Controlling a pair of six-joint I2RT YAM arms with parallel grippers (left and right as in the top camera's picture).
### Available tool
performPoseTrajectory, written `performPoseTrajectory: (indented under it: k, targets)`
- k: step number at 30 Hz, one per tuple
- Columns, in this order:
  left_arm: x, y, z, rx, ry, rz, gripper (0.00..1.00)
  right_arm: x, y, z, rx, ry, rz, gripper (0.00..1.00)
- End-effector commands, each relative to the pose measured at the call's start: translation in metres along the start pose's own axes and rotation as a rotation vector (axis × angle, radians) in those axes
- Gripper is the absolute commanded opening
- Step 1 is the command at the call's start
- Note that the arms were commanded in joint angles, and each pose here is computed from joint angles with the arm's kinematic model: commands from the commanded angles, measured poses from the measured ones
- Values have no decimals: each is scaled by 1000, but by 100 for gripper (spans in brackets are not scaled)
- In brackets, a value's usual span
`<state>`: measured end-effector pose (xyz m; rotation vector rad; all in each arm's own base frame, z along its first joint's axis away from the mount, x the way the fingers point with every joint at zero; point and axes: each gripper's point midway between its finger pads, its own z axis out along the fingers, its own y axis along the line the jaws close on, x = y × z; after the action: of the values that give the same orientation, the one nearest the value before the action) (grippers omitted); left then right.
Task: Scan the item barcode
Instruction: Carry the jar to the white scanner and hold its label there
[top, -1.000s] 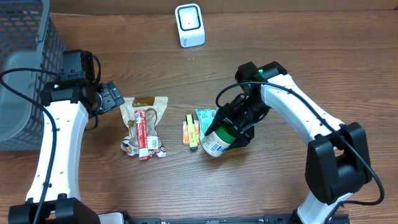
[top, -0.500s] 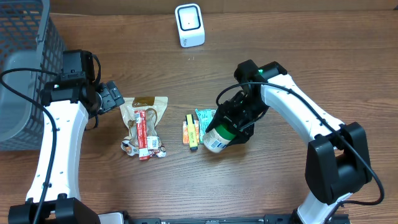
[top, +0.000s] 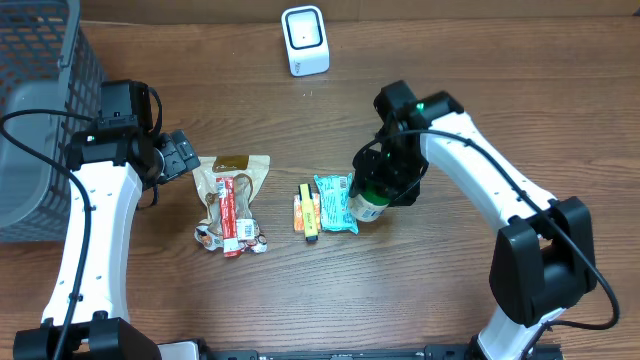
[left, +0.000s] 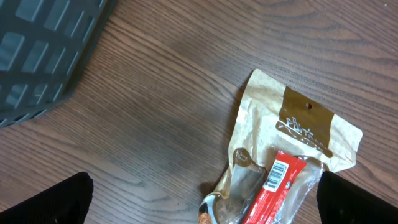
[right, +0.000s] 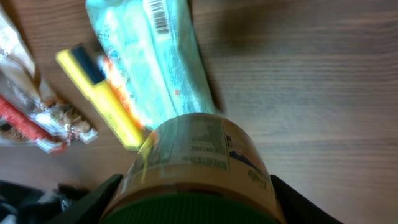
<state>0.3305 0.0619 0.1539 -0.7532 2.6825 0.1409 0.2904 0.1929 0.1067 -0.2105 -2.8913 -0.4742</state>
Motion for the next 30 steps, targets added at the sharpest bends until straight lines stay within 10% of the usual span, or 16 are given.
performPoseTrajectory:
  k: [1, 13, 30]
  targets:
    - [1, 3, 3, -14, 6, 4, 100, -17, 29, -56, -35, -147, -149, 16]
    - [1, 3, 3, -14, 6, 4, 100, -17, 96, -214, -190, -542, -357, 15]
    - [1, 3, 3, -14, 6, 4, 100, -122, 141, -222, -252, -884, -427, 12]
